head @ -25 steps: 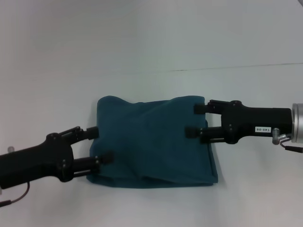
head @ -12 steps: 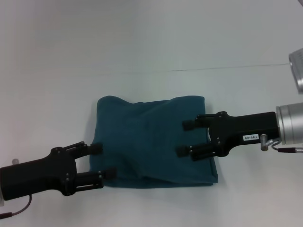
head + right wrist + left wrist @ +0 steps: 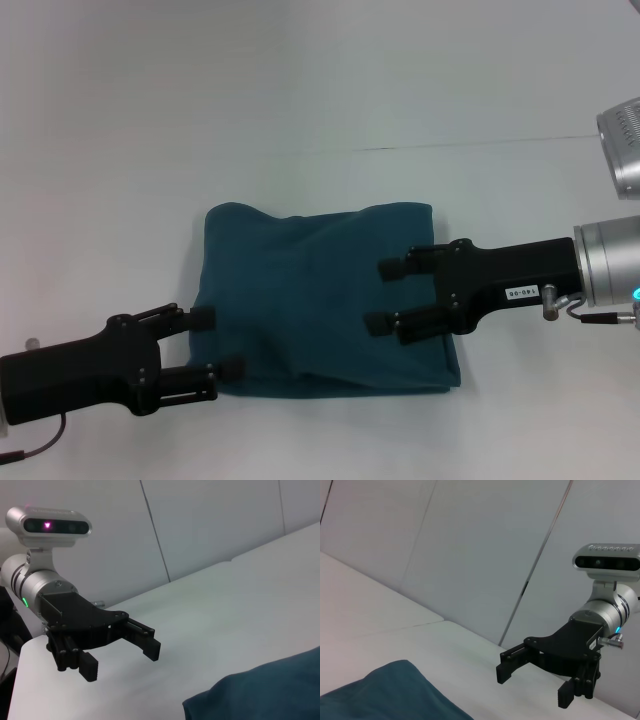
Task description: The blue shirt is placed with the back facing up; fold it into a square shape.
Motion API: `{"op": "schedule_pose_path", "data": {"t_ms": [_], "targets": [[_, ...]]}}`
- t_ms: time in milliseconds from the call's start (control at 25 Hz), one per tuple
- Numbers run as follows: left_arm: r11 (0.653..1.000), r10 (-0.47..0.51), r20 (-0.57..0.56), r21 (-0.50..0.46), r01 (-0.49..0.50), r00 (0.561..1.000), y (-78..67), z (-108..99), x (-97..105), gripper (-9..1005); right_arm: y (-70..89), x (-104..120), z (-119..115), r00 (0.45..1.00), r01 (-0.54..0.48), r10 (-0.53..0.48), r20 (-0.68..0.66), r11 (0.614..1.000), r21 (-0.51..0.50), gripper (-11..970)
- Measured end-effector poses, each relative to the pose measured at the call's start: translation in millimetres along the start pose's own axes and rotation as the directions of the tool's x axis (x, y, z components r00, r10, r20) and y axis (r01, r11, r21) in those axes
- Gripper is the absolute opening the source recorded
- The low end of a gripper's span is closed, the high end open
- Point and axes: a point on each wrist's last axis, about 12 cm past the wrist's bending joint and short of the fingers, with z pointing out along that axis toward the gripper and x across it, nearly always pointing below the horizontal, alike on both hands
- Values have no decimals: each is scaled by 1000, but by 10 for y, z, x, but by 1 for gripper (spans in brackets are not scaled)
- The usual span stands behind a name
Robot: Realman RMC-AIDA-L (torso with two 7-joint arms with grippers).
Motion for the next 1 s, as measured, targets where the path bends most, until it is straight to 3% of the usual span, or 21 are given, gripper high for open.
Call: {"op": "schedule_pose_path", "data": {"t_ms": [1000], "targets": [[1000,-1,-2,-5,1,1000,6,-3,2,877,-1,11,-9,1000,-13,13,8,1000,3,927]]}}
